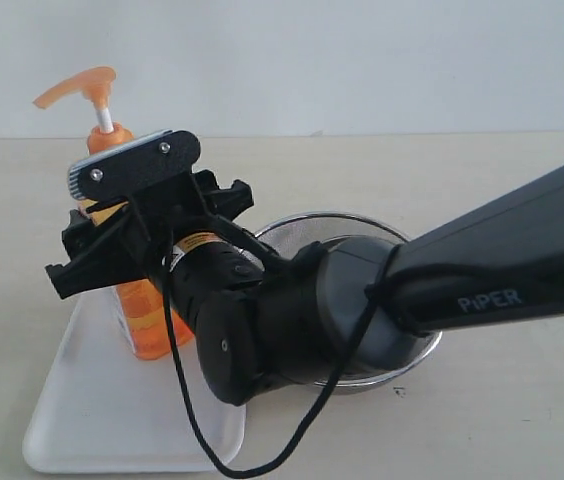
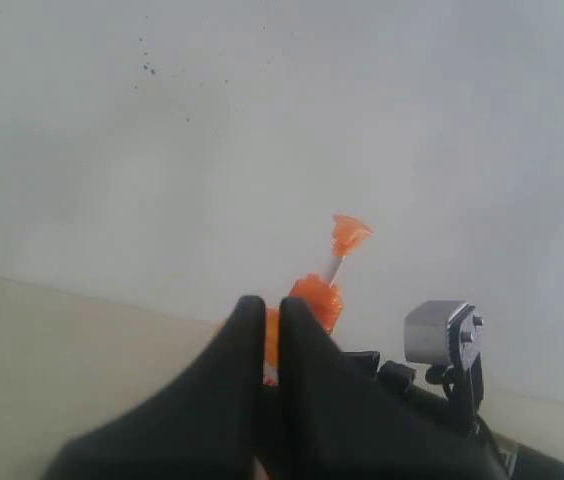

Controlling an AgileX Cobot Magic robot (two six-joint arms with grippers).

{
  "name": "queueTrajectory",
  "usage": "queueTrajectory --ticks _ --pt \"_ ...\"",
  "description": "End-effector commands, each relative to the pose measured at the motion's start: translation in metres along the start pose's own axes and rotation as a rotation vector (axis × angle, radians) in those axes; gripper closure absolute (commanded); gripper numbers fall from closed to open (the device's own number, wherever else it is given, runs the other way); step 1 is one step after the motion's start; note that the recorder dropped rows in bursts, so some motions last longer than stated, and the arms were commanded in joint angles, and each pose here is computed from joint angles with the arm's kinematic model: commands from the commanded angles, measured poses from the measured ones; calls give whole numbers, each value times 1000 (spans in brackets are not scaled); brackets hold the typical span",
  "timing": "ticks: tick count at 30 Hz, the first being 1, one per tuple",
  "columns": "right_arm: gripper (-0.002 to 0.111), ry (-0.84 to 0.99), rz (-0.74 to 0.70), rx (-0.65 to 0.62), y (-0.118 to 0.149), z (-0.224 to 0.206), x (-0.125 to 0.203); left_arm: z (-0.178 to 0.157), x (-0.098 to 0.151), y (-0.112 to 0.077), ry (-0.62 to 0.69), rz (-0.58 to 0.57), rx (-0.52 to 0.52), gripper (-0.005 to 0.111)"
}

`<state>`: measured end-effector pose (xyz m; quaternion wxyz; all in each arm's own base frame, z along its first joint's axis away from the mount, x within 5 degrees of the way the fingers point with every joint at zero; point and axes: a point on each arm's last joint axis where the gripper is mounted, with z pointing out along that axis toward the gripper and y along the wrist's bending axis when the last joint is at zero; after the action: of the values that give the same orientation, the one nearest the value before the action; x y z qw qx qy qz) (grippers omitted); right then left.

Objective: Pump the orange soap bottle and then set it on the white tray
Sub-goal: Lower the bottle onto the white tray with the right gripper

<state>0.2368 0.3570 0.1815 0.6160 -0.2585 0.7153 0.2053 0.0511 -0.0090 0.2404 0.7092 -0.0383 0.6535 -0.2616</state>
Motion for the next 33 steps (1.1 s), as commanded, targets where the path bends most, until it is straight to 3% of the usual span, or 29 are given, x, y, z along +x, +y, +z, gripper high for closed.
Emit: queueTrajectory --ticks 1,5,33 --pt "21 31 22 -7 0 -4 -9 0 1 0 2 -5 7 102" --pt "4 73 20 -6 0 -5 -6 0 1 0 2 -5 7 102" --pt "3 252 21 -173 5 -39 -49 0 1 0 1 -5 4 102"
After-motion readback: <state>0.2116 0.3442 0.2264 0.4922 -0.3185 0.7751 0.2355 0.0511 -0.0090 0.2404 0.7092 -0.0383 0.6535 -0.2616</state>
